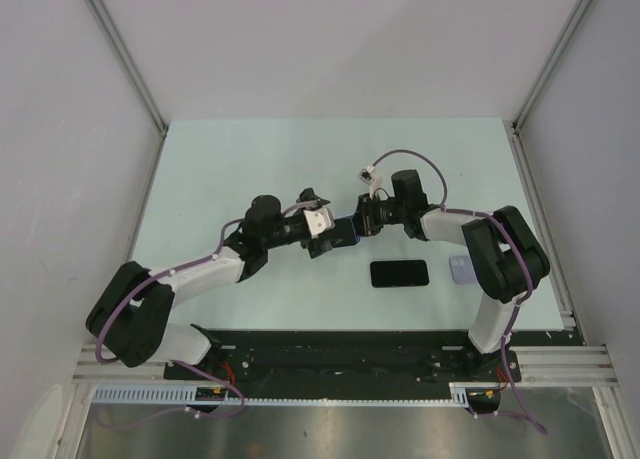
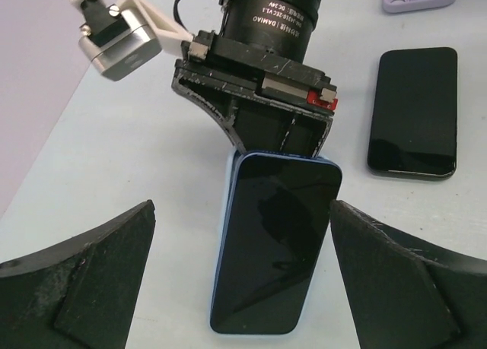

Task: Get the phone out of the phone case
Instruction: Remove the phone case from the phone.

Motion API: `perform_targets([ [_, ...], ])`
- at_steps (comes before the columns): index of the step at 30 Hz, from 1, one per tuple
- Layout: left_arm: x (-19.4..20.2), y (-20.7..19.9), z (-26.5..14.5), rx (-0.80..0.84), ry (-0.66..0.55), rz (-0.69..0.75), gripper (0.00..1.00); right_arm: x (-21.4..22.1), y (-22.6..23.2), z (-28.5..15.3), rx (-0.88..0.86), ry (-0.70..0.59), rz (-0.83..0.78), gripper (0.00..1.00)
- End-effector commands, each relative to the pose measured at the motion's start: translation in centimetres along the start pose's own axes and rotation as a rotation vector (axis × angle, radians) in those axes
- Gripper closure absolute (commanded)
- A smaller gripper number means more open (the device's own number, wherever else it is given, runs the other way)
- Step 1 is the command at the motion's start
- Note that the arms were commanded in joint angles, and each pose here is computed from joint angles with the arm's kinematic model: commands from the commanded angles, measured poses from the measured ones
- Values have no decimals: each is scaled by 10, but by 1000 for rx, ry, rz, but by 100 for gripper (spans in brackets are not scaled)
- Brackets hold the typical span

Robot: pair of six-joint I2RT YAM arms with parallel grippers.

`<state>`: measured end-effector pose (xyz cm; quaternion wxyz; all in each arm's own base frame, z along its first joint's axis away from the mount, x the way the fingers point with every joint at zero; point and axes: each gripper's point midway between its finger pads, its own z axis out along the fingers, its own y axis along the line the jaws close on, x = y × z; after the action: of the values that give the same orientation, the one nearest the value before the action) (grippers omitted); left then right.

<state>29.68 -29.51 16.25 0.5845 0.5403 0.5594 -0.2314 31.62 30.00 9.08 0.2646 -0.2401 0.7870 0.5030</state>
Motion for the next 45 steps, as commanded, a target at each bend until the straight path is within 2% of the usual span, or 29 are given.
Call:
perform_targets([
  [1,-1,-9,6,31,-10,55,0,-22,18,6,-55,-25,-95,100],
  [11,21,-22,20,25,69,25,0,-22,24,8,-67,-12,-93,100],
  [18,22,-33,24,53,72,29,0,-22,24,8,-70,-8,-88,100],
  [45,35,-30,27,28,111,19,0,-18,44,8,-150,22,-108,100],
])
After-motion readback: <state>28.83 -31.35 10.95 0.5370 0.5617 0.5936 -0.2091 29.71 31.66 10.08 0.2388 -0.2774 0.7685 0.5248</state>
